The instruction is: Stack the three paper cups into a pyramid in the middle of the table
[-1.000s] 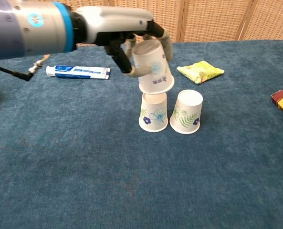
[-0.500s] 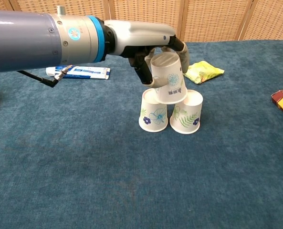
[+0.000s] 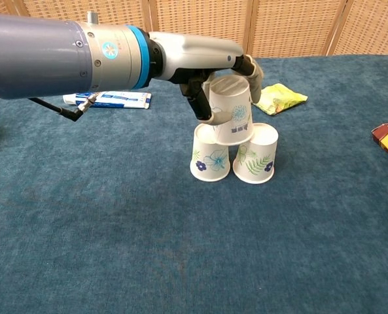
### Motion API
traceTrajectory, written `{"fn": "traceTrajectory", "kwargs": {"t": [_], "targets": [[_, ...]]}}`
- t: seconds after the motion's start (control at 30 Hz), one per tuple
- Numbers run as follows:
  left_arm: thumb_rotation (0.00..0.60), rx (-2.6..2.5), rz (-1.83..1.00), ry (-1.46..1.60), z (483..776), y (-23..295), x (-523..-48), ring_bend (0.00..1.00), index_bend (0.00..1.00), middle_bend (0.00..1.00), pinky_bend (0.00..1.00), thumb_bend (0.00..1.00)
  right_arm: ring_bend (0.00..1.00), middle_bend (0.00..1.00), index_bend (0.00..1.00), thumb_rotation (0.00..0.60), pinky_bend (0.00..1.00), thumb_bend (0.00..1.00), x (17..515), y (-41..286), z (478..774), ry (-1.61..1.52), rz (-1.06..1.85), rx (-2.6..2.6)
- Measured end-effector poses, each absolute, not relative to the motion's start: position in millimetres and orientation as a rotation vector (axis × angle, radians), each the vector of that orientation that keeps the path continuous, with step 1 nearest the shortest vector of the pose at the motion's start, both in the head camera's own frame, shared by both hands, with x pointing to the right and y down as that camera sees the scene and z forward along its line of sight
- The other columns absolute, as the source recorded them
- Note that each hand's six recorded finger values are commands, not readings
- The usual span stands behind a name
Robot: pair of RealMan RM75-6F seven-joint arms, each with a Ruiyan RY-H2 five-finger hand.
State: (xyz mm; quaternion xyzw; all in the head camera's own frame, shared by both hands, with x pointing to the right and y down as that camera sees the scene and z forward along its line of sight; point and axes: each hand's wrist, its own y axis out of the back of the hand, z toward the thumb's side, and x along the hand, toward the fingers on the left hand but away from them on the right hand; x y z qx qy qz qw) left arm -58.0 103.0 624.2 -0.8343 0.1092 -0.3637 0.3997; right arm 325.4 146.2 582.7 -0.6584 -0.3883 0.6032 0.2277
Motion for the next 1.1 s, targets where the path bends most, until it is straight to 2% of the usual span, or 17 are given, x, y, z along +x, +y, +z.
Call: {"fn": "traceTrajectory", "kwargs": {"t": [0.17, 0.43, 0.53, 0.67, 0.8, 1.1], "targets": [[0.6, -2.114, -0.917, 0.279, 624, 102, -57, 0.06, 0.2, 0.01, 0.38, 0.5, 0.0, 0.0, 0.0, 0.6, 0.0, 0.4, 327, 146, 582, -1.072, 1.667, -1.81], [0.6, -2.12, -0.912, 0.28, 623, 102, -55, 0.01, 0.16, 0.0, 0.35, 0.5, 0.0, 0.0, 0.0, 0.6, 0.0, 0.4, 329, 145, 582, -1.077, 1.671, -1.812], [0.6, -2.121, -0.913, 0.284, 623, 101, -56, 0.0, 0.11, 0.0, 0.29, 0.5, 0.0, 0.0, 0.0, 0.6, 0.0, 0.4, 329, 145, 583, -1.078, 1.673, -1.814], [0.6, -2.123, -0.913, 0.29, 622, 99, -58, 0.0, 0.01, 0.0, 0.16, 0.5, 0.0, 0.0, 0.0, 0.6, 0.0, 0.4, 329, 145, 582, -1.081, 1.674, -1.815], [0.6, -2.128, -0.907, 0.296, 620, 98, -59, 0.0, 0.0, 0.0, 0.01, 0.5, 0.0, 0.0, 0.0, 0.6, 0.0, 0.4, 329, 145, 582, -1.079, 1.676, -1.814], [0.596, -2.138, -0.885, 0.315, 605, 94, -74, 0.0, 0.0, 0.0, 0.0, 0.5, 0.0, 0.0, 0.0, 0.6, 0.0, 0.4, 334, 143, 584, -1.067, 1.691, -1.794]]}}
